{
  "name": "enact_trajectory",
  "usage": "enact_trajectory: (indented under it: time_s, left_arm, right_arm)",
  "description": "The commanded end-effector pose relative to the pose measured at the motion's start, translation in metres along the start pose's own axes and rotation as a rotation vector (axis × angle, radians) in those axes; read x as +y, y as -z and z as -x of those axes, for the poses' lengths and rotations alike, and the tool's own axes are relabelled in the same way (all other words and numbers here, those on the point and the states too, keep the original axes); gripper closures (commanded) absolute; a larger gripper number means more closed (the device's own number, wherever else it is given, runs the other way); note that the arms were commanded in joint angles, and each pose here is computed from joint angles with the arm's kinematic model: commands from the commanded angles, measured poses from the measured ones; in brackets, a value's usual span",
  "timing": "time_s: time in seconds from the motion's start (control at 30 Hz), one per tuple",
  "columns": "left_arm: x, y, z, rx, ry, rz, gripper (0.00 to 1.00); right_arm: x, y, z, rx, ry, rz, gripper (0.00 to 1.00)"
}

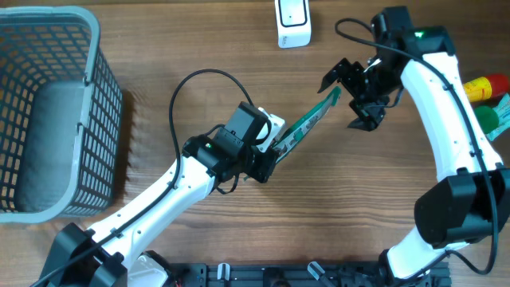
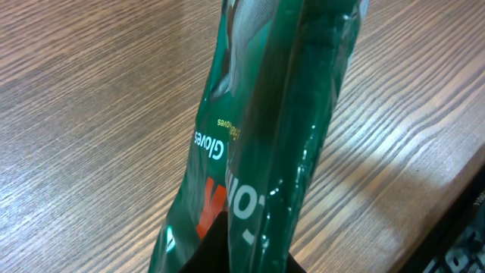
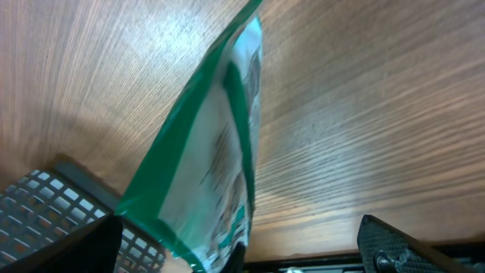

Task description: Scan the item barcode

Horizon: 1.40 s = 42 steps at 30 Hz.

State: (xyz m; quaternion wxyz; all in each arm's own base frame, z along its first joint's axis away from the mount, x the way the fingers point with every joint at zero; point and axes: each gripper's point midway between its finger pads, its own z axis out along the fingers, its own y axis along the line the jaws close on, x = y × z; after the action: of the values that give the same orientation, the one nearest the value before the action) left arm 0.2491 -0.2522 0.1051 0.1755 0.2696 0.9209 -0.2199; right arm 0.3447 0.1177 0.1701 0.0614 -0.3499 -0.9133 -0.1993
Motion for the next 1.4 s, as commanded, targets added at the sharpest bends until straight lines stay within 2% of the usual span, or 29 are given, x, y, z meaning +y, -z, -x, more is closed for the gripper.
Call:
enact_trajectory:
  time_s: [0.0,0.17,0.27,0.57,0.6,0.63,0.73,0.93,1.23,1.3,1.37]
  left_arm:
    - [-0.007,0.006,0.005,-0.023,-0.011,-0.031,0.93]
    - [-0.007,0.006,0.005,-0.022,0.0,-0.03,0.93]
    - [-0.006,0.006,0.003,-0.014,0.004,-0.028,0.93]
    - [-0.007,0.006,0.012,-0.051,0.0,-0.035,0.92]
    - [-0.007,0.006,0.012,-0.052,0.0,-0.035,0.92]
    - [-0.007,0.006,0.012,-0.052,0.0,-0.035,0.92]
    - [-0.007,0.006,0.012,-0.052,0.0,-0.035,0.92]
    - [-0.008,0.006,0.012,-0.052,0.003,-0.035,0.92]
    - [-0.008,0.006,0.012,-0.052,0.004,-0.035,0.91]
    - [-0.008,0.006,0.012,-0.051,0.003,-0.035,0.88]
    - [-0.007,0.006,0.012,-0.05,0.004,-0.035,0.83]
  right_arm:
    - [0.008,0.001,-0.011,-0.034,-0.012,0.002,0.0]
    - [0.018,-0.001,-0.003,-0.115,0.12,-0.001,0.0]
    - [0.015,0.001,-0.002,-0.102,0.026,0.002,0.0]
    - [0.015,-0.031,-0.013,-0.178,-0.001,-0.112,0.0]
    - [0.016,-0.036,-0.013,-0.172,-0.016,-0.116,0.04]
    - [0.015,-0.04,-0.012,-0.164,-0.027,-0.123,0.12]
    - [0.013,-0.049,-0.009,-0.152,-0.034,-0.146,0.24]
    - [0.01,-0.07,-0.003,-0.128,-0.045,-0.183,0.29]
    - [0.018,-0.075,-0.007,-0.087,-0.044,-0.148,0.86]
    - [0.017,-0.075,-0.007,-0.085,-0.045,-0.152,0.92]
    - [0.009,-0.074,-0.011,-0.071,-0.055,-0.181,0.93]
